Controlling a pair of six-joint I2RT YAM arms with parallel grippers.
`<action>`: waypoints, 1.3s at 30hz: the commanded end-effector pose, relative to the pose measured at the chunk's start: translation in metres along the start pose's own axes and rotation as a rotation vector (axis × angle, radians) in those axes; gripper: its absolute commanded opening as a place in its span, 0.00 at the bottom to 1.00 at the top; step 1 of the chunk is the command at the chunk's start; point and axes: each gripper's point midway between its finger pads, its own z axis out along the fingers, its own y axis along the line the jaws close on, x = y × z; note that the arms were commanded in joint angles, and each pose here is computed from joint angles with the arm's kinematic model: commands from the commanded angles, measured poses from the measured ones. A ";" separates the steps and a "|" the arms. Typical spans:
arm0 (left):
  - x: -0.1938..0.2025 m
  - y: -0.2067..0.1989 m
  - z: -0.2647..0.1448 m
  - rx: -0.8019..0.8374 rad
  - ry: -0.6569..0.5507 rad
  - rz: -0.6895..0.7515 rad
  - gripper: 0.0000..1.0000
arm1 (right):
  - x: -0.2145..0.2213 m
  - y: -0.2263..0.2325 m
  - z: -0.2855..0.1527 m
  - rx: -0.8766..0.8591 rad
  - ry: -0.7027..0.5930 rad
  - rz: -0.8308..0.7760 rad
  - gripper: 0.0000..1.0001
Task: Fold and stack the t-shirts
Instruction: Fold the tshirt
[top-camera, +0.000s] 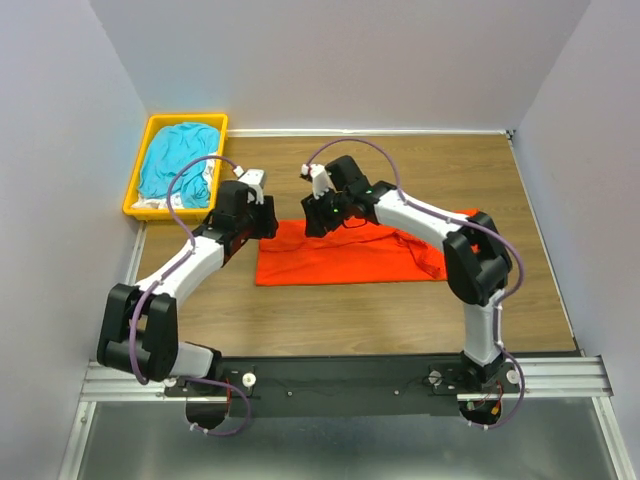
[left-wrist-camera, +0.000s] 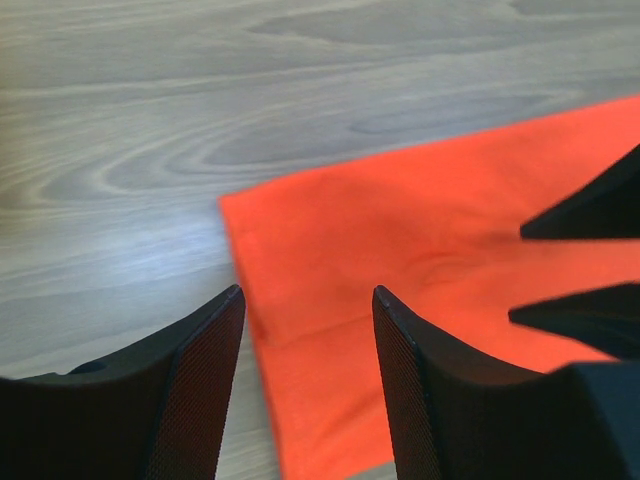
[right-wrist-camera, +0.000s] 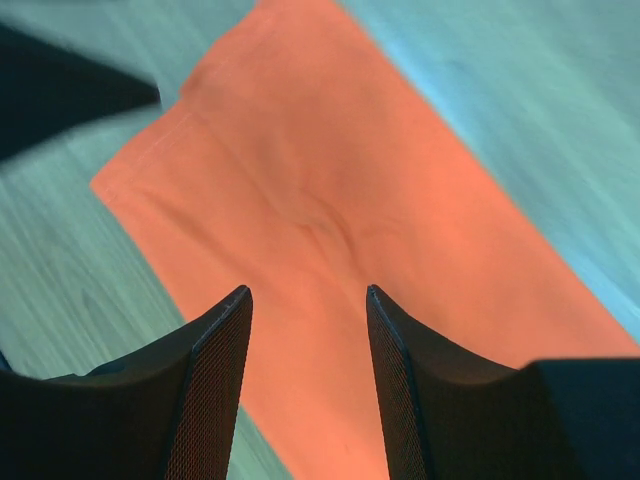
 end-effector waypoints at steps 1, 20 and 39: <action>0.014 -0.026 0.007 0.079 0.066 -0.003 0.57 | 0.006 -0.056 -0.040 0.279 -0.028 0.109 0.56; 0.089 -0.001 0.039 -0.041 0.354 -0.027 0.40 | 0.129 -0.159 -0.204 0.831 -0.094 0.527 0.54; 0.080 0.043 0.035 -0.232 0.333 -0.086 0.37 | 0.166 -0.165 -0.186 0.804 0.037 0.513 0.54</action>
